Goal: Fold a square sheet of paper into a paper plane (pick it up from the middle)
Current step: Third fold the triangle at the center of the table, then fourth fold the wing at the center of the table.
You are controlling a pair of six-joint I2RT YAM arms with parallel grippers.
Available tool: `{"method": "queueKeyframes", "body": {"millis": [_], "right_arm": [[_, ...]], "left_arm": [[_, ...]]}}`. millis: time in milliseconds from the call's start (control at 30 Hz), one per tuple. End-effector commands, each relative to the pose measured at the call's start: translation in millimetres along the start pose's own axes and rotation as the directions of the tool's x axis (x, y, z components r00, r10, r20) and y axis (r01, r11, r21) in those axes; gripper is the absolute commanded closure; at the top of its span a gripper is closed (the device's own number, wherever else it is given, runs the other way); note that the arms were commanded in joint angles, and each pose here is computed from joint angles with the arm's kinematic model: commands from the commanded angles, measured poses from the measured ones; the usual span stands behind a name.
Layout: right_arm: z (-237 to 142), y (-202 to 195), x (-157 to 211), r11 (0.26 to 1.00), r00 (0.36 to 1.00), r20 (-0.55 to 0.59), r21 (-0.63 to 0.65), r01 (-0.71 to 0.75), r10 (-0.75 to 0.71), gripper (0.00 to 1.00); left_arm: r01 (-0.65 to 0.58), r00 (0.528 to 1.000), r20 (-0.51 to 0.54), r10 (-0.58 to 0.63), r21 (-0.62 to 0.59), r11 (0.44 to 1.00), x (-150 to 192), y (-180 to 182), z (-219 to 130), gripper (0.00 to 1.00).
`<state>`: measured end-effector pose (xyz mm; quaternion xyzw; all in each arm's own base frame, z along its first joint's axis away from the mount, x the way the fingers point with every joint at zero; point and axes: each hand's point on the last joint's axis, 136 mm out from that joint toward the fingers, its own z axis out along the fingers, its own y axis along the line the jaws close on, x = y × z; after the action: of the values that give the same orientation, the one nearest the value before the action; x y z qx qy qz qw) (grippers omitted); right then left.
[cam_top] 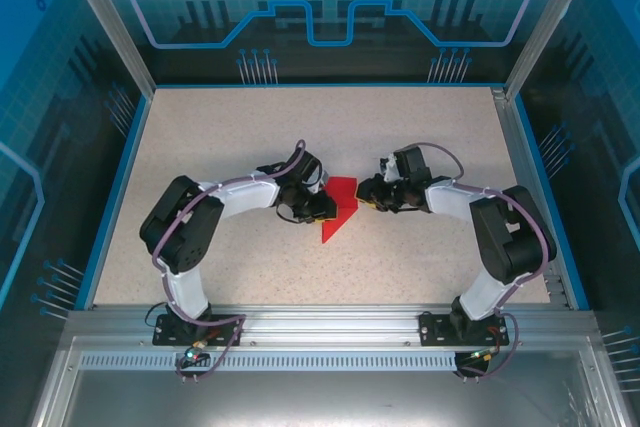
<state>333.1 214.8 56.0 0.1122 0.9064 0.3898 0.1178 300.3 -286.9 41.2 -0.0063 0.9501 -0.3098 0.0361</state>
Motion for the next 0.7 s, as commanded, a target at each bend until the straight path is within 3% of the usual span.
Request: {"method": "queueKeyframes", "body": {"millis": [0,200,667], "right_arm": [[4,-16,15,0.999,0.998,-0.063,0.029,-0.025,0.027,0.70],[15,-18,20,0.999,0.994,-0.101,0.013,-0.046,0.047,0.67],[32,3,15,0.997,0.990,-0.137,-0.070,-0.026,0.016,0.66]], "left_arm": [[0.029,0.999,0.021,-0.029,-0.037,0.999,-8,7,2,0.75],[0.036,0.999,0.024,-0.034,-0.086,0.996,-6,20,6,0.75],[0.036,0.999,-0.005,-0.036,-0.079,0.996,-2,22,14,0.75]]}}
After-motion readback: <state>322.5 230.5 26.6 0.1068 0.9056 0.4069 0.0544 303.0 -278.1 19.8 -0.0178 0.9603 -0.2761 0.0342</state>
